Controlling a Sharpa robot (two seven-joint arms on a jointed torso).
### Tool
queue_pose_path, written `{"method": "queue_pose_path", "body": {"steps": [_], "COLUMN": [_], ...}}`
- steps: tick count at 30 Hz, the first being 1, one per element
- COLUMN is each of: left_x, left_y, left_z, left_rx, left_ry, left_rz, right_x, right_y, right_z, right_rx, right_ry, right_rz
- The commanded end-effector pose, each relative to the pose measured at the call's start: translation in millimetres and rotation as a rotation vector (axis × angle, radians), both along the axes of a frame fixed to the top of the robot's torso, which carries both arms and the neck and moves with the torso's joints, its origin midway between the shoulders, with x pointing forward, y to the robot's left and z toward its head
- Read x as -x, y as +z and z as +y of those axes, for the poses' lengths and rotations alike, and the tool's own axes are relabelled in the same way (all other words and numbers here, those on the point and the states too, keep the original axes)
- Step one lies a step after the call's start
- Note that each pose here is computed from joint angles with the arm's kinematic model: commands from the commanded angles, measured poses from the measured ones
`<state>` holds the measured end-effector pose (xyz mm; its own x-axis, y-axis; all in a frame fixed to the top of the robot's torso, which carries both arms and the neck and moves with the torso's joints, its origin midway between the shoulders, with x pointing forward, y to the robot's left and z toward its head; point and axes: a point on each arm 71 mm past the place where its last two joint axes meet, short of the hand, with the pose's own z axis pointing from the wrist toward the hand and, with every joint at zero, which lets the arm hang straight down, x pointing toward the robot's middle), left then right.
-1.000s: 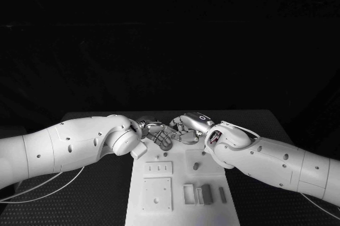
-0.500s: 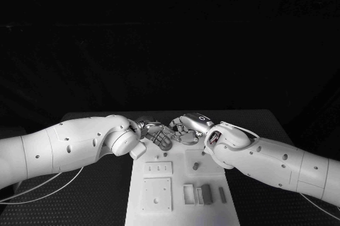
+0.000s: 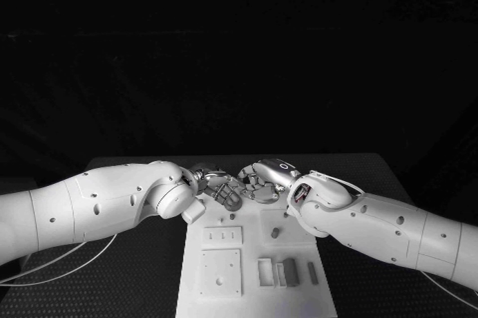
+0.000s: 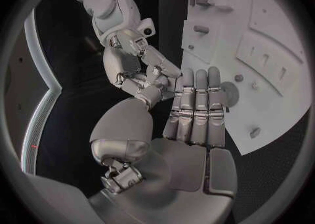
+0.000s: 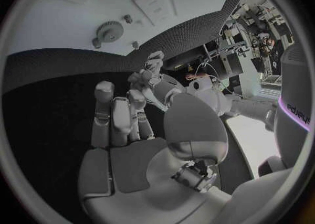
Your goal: Assemble the parts on the task board
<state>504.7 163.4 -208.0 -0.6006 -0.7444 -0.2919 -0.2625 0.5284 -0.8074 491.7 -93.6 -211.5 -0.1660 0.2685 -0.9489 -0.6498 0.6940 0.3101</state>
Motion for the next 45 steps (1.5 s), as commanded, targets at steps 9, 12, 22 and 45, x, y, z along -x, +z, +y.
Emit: {"method": "queue_pose_path", "body": {"steps": [9, 12, 22, 45], "left_x": [-2.0, -2.0, -1.7, 28.8], "left_y": [4.0, 3.7, 2.5, -15.0], "left_z": [0.8, 1.8, 9.8, 24.0], "left_rx": [-0.002, -0.010, -0.065, -0.480], "left_ry": [0.001, -0.001, -0.006, -0.158], "left_rz": [-0.028, -0.029, -0.040, -0.023], "right_x": [-3.7, -5.8, -12.1, -69.8], "right_y": [-1.0, 0.7, 8.6, 55.6], "right_z": [-8, -15, -49, -142], "right_rx": [-0.092, -0.130, -0.229, -0.441], "right_ry": [-0.030, -0.057, -0.137, -0.422], "right_rz": [0.024, 0.016, 0.033, 0.130]}}
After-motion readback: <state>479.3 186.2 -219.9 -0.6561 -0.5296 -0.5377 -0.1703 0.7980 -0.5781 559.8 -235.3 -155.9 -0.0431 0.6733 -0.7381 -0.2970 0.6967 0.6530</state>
